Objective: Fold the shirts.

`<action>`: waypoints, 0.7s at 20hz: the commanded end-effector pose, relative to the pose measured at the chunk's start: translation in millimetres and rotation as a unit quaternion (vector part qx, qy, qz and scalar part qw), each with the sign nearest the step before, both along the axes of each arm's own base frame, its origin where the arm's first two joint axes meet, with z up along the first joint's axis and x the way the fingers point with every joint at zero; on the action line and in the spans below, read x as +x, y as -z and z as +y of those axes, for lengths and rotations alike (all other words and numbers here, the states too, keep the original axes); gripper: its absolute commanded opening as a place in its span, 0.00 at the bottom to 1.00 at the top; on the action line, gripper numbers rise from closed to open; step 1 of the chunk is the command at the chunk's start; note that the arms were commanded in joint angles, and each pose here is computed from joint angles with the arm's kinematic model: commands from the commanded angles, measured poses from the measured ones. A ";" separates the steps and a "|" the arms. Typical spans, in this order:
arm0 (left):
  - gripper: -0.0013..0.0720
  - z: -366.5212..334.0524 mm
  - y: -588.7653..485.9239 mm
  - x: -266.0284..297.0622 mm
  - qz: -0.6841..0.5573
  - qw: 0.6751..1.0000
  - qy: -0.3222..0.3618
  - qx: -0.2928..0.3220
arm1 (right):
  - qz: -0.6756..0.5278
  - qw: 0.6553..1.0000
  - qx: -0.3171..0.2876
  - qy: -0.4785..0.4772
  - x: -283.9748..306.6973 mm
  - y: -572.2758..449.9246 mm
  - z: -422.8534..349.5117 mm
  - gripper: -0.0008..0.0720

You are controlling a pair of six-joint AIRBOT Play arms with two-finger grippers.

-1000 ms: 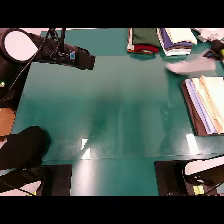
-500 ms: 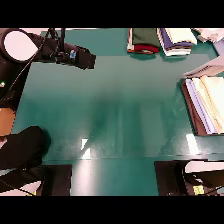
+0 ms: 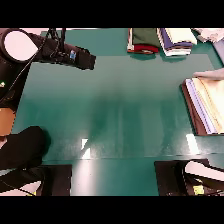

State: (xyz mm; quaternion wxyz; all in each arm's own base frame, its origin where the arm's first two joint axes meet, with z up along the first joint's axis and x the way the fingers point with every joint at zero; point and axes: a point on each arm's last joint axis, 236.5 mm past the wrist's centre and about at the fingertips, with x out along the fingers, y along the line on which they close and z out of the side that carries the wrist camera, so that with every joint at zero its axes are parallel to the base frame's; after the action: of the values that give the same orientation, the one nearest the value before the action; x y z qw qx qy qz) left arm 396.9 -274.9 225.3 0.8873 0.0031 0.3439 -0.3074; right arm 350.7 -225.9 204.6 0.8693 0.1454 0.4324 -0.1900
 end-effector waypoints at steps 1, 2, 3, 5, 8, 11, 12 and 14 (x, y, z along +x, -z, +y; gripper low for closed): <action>0.05 0.7 3.1 -2.2 0.005 1.000 0.003 0.006 | 0.097 0.994 0.021 0.046 -68.1 58.5 -3.1 0.03; 0.05 0.7 3.2 -2.3 0.006 1.000 0.003 0.006 | 0.118 0.990 0.040 0.062 -89.2 77.8 -1.9 0.03; 0.05 0.7 3.1 -2.2 0.006 1.000 0.003 0.005 | 0.135 0.986 0.057 0.078 -108.3 94.5 -0.5 0.03; 0.05 0.7 3.3 -2.4 0.006 1.000 0.003 0.006 | 0.167 0.976 0.078 0.113 -145.7 123.3 -1.7 0.59; 0.05 0.6 3.3 -2.5 0.006 1.000 0.003 0.005 | 0.158 0.971 0.102 0.150 -168.0 132.5 -2.0 0.97; 0.05 0.5 2.9 -2.1 0.005 1.000 0.003 0.005 | 0.038 0.988 0.097 0.112 -114.2 82.9 11.6 0.97; 0.05 0.8 3.0 -1.9 0.005 1.000 0.002 0.006 | -0.012 0.992 0.107 0.073 -85.1 58.0 31.9 0.97; 0.05 0.9 3.1 -1.9 0.005 1.000 0.002 0.006 | -0.078 0.988 0.128 -0.022 -36.8 15.7 87.1 0.97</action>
State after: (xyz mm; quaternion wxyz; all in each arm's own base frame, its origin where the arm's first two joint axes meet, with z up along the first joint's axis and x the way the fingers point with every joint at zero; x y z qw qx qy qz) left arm 394.9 -274.1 222.7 0.8848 0.0068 0.3498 -0.3078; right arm 260.7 -195.8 136.6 0.8265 0.2520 0.4575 -0.2097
